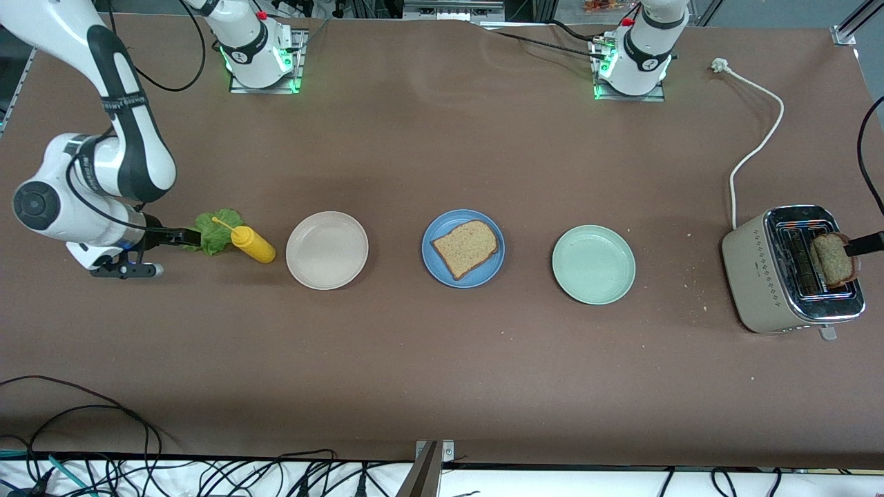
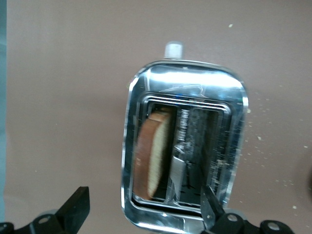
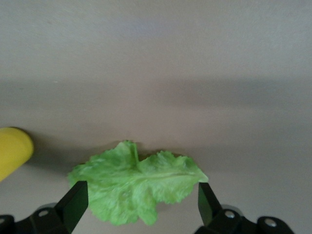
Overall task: Make sandwich in blue plate with both arms
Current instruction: 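Grasp the lettuce leaf with the right gripper while the left gripper grasps bread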
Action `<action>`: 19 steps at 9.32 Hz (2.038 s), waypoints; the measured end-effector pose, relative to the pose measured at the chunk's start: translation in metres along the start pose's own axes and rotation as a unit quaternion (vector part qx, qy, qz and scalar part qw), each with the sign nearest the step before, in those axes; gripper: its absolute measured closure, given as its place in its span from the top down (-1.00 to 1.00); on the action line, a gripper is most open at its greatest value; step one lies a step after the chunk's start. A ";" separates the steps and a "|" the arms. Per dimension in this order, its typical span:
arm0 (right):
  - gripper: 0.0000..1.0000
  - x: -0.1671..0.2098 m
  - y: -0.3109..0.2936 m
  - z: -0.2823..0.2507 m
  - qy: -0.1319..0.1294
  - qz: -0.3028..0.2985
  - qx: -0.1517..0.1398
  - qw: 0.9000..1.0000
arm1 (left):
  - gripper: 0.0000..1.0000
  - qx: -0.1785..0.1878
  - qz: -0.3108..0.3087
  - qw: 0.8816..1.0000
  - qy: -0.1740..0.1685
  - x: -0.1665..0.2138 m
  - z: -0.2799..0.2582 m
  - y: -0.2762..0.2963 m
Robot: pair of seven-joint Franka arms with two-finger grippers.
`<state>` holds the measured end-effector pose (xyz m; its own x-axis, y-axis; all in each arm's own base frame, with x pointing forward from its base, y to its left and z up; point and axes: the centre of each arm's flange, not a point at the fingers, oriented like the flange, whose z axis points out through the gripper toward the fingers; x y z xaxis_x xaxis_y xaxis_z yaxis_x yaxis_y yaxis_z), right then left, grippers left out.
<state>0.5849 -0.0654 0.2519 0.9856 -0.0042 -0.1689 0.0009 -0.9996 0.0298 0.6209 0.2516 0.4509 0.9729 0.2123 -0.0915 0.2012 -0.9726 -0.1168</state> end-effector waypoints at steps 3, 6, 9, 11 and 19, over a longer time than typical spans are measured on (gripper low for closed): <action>1.00 -0.006 0.001 0.045 -0.036 0.000 0.001 0.999 | 1.00 -0.011 0.000 1.000 -0.007 0.007 0.034 -0.025; 0.91 -0.011 0.001 0.080 -0.066 0.000 0.001 0.998 | 1.00 -0.018 0.007 1.000 -0.023 0.010 0.052 -0.018; 0.22 -0.008 0.004 0.082 -0.061 -0.008 -0.011 0.998 | 0.74 -0.024 0.009 0.999 -0.038 0.013 0.074 -0.016; -0.26 -0.007 0.005 0.079 -0.060 -0.008 -0.011 0.998 | 0.44 -0.026 0.009 0.999 -0.043 0.014 0.081 -0.016; -0.89 0.041 0.016 -0.084 -0.077 -0.062 -0.013 0.995 | -0.78 -0.023 0.021 0.999 -0.042 0.005 0.029 0.000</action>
<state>0.6393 -0.0795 0.3282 0.9403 0.1124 -0.3212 0.1271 -0.9916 0.0250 0.6227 0.2554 0.4218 0.9680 0.1761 -0.1789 0.1668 -0.9838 -0.0658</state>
